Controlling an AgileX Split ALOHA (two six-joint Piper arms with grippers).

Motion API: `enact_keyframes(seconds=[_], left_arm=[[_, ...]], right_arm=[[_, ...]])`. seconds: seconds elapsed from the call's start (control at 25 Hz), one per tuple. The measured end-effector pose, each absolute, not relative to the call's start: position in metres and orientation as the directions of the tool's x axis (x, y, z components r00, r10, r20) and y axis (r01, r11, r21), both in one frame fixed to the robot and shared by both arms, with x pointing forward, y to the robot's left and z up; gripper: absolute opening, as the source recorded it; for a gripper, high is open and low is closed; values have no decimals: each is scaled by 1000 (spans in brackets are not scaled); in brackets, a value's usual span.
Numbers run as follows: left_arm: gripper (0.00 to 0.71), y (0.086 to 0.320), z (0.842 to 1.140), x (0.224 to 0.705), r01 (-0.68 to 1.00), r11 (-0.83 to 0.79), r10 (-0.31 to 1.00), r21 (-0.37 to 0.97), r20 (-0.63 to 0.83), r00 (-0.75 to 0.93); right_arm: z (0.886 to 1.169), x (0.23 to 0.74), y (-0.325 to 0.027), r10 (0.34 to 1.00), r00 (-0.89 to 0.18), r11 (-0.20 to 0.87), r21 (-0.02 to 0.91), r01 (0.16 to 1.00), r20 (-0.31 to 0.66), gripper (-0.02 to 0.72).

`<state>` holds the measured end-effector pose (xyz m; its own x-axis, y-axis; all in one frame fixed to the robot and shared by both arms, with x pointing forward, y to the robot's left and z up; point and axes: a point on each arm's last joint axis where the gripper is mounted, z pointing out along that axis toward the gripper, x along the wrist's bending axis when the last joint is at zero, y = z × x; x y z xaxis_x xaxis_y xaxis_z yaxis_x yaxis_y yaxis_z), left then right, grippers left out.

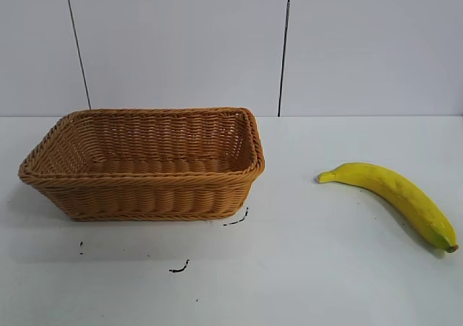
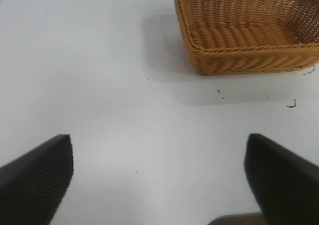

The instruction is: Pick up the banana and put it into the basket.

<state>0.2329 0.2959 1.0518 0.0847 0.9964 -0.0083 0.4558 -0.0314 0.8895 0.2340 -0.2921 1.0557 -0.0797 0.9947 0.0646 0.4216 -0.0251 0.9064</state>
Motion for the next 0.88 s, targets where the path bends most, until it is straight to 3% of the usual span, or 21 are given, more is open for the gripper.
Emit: enact_keyframes(seconds=[0.6,0.88], left_arm=[[693,296,1052,233,455,-31,996,890,-8,85],[693,296,1052,233,455,-31,996,890,-8,85]], right_arm=[[1056,234,-292,995,-79,-25,906,422,64,657],[1082,263,-293,996,-53,-32,847,530,71,657]])
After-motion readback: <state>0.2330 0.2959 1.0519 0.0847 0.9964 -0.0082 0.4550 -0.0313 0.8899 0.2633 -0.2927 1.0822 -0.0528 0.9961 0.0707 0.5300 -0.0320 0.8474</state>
